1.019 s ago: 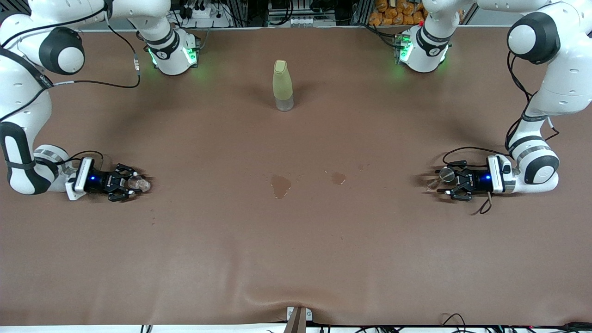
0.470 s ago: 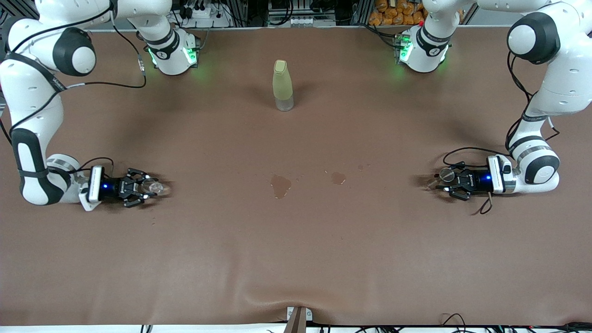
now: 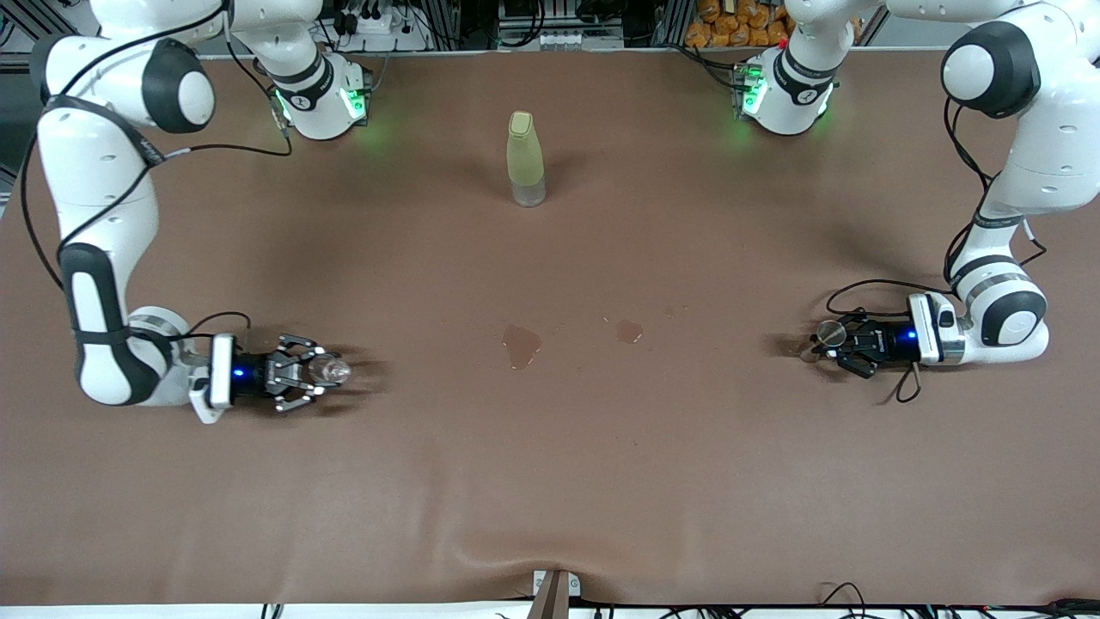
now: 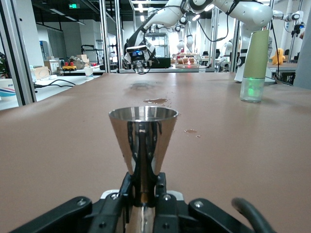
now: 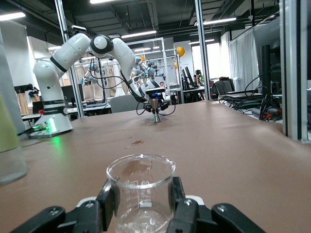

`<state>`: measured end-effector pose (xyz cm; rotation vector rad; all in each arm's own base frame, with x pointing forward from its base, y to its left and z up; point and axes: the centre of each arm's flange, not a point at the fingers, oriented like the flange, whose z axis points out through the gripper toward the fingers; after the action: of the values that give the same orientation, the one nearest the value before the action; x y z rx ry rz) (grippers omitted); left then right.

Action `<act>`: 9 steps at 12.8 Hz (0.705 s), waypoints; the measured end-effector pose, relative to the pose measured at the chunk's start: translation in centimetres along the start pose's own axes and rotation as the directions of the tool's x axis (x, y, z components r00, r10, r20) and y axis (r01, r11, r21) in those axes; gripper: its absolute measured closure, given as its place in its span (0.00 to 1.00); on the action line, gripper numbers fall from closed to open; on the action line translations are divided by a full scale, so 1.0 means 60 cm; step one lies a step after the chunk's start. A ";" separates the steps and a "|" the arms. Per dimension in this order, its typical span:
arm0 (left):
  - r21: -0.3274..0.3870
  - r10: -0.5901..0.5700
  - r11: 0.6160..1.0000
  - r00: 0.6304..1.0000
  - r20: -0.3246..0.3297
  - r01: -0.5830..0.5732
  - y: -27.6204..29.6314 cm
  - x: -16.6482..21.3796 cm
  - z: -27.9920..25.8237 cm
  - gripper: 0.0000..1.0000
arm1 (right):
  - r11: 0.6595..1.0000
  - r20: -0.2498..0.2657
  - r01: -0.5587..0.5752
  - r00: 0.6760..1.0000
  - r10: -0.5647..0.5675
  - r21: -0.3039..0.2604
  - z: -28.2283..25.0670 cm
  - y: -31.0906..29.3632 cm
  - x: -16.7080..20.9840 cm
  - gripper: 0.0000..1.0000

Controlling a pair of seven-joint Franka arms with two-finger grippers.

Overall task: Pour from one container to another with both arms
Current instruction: 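Lift the beaker with the right gripper while the left gripper lifts the jigger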

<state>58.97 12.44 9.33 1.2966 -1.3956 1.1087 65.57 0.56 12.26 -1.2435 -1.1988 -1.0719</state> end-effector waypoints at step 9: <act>-0.092 0.019 0.996 0.994 0.108 -0.009 -0.122 0.224 0.137 0.79 | 0.997 -0.005 -0.074 0.997 0.074 -0.007 0.075 0.003 0.139 0.50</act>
<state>65.40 1.53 21.21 1.2995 -1.5205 0.9845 66.25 5.44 20.32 -1.2810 -1.1373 -1.0247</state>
